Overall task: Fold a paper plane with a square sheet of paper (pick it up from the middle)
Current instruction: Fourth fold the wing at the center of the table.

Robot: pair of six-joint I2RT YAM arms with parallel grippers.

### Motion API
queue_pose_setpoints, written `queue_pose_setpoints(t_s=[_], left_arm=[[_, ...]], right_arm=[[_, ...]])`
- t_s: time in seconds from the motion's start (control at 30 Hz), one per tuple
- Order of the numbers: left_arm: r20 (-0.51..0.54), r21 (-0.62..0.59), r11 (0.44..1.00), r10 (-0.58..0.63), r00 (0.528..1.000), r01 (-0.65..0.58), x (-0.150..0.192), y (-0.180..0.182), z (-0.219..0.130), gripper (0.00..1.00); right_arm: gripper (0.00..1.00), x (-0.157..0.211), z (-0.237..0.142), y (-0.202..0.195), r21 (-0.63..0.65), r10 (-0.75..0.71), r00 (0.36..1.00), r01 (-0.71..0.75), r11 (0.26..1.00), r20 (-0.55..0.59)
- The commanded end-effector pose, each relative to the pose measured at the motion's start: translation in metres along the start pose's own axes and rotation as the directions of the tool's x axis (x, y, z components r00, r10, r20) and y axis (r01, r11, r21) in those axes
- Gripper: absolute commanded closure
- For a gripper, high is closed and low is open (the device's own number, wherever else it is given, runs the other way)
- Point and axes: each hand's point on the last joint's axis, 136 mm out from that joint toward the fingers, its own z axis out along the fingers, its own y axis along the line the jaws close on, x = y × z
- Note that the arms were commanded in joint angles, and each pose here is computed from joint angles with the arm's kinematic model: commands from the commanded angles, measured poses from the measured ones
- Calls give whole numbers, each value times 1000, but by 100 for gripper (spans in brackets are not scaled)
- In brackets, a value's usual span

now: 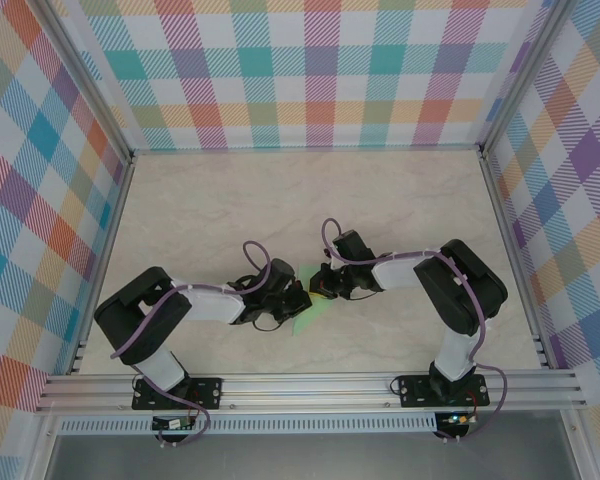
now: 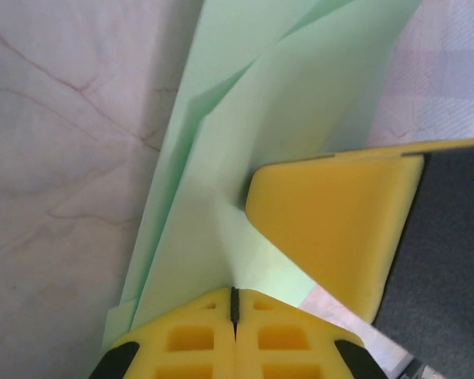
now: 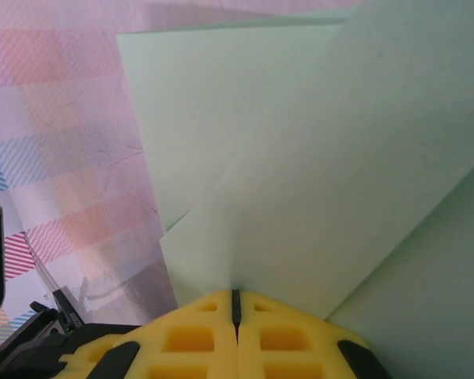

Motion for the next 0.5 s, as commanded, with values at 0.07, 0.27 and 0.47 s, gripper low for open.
queue_pose_setpoints(t_s=[0.07, 0.27, 0.47], left_arm=[[-163, -163, 984, 48, 985, -75, 46, 46, -11, 100], [-154, -204, 976, 38, 987, -69, 49, 62, -20, 100], [-139, -219, 974, 30, 990, -60, 49, 69, -24, 100]], right_arm=[[95, 16, 6, -60, 213, 98, 995, -94, 973, -6], [95, 15, 6, -60, 212, 98, 995, -95, 973, -4], [95, 16, 6, -62, 216, 100, 995, -97, 972, -3]])
